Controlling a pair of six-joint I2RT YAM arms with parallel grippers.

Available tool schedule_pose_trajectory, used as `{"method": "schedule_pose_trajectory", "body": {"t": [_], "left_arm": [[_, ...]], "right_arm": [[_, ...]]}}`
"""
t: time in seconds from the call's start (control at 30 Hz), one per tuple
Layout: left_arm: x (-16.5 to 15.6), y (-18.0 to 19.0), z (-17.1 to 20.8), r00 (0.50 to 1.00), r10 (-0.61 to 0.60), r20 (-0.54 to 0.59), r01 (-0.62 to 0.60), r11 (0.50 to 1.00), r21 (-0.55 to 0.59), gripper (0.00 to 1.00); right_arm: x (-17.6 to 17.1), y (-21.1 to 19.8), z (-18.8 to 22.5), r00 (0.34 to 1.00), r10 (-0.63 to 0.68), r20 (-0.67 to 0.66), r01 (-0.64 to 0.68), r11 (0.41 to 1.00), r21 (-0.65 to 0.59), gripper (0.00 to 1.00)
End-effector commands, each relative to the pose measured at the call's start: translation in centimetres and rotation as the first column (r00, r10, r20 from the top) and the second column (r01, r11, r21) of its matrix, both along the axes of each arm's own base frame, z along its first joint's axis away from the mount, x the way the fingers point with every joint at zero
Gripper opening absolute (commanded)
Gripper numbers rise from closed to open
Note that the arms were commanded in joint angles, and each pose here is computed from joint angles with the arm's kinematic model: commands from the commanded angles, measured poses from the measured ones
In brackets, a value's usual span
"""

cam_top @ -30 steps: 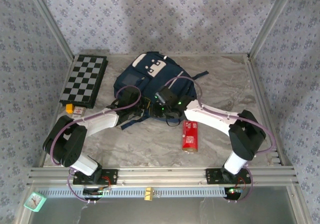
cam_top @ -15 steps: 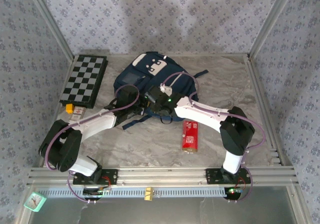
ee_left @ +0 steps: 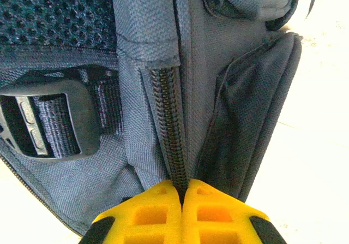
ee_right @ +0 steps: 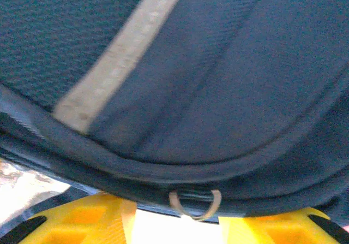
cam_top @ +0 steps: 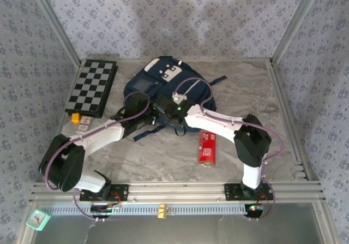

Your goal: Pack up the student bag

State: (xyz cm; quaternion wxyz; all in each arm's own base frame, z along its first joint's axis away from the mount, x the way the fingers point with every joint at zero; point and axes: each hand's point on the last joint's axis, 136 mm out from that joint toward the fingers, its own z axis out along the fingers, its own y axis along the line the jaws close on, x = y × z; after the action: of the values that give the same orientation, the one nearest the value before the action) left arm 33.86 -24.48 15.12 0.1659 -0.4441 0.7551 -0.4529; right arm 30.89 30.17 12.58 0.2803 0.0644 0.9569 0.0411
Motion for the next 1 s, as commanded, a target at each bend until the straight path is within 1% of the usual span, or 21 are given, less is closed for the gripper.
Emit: {"method": "schedule_pose_trajectory", "body": {"t": [0.0, 0.1, 0.17, 0.27, 0.33, 0.4, 0.43, 0.5, 0.63, 0.7, 0.8, 0.9, 0.97], "left_arm": [[0.9, 1.5, 2.8, 0.995, 0.056, 0.077, -0.055, 0.998, -0.017, 0.0], [0.9, 1.7, 3.1, 0.995, 0.05, 0.084, -0.05, 0.999, -0.007, 0.0], [1.0, 1.7, 3.3, 0.995, 0.044, 0.091, -0.044, 0.999, -0.001, 0.0], [1.1, 1.6, 3.5, 0.995, 0.046, 0.094, -0.046, 0.999, -0.006, 0.0], [1.2, 1.6, 3.7, 0.994, 0.047, 0.095, -0.047, 0.999, -0.007, 0.0], [1.2, 1.5, 3.9, 0.994, 0.046, 0.099, -0.045, 0.999, -0.008, 0.0], [1.2, 1.5, 4.0, 0.994, 0.046, 0.102, -0.045, 0.999, -0.009, 0.0], [1.2, 1.4, 4.2, 0.994, 0.044, 0.103, -0.043, 0.999, -0.011, 0.0], [1.2, 1.3, 4.3, 0.994, 0.041, 0.102, -0.04, 0.999, -0.011, 0.0], [1.2, 1.1, 4.4, 0.994, 0.034, 0.105, -0.033, 0.999, -0.016, 0.0], [1.2, 1.1, 4.4, 0.994, 0.034, 0.106, -0.032, 0.999, -0.017, 0.0], [1.2, 0.9, 4.4, 0.994, 0.028, 0.104, -0.026, 0.999, -0.021, 0.0], [1.1, 0.9, 4.3, 0.994, 0.029, 0.103, -0.027, 0.999, -0.021, 0.0]], "right_arm": [[-0.4, -4.0, 1.4, 1.0, 0.022, 0.003, -0.022, 0.994, -0.107, 0.43], [-0.7, -3.0, 1.5, 0.984, 0.173, -0.028, -0.175, 0.981, -0.08, 0.4], [-1.3, -2.2, 1.8, 0.97, 0.237, -0.05, -0.24, 0.969, -0.062, 0.39], [-1.3, -0.6, 2.1, 0.949, 0.312, -0.043, -0.314, 0.949, -0.027, 0.38], [-1.4, 1.3, 2.3, 0.919, 0.394, -0.028, -0.393, 0.919, 0.021, 0.4], [-1.2, 1.8, 2.4, 0.931, 0.364, -0.026, -0.363, 0.931, 0.023, 0.42], [-1.1, 2.1, 2.3, 0.946, 0.324, -0.025, -0.323, 0.946, 0.035, 0.43], [-1.1, 3.4, 2.4, 0.95, 0.313, -0.003, -0.313, 0.949, 0.05, 0.43], [-0.9, 4.9, 2.2, 0.964, 0.263, 0.041, -0.265, 0.962, 0.064, 0.39], [-0.5, 4.7, 1.8, 0.977, 0.209, 0.033, -0.211, 0.974, 0.079, 0.38], [0.5, 4.5, 1.3, 0.984, 0.162, 0.068, -0.167, 0.983, 0.073, 0.33], [1.4, 3.0, 1.5, 0.99, 0.103, 0.098, -0.104, 0.995, 0.003, 0.32], [1.9, 2.4, 1.4, 0.991, 0.079, 0.112, -0.078, 0.997, -0.008, 0.32]]}}
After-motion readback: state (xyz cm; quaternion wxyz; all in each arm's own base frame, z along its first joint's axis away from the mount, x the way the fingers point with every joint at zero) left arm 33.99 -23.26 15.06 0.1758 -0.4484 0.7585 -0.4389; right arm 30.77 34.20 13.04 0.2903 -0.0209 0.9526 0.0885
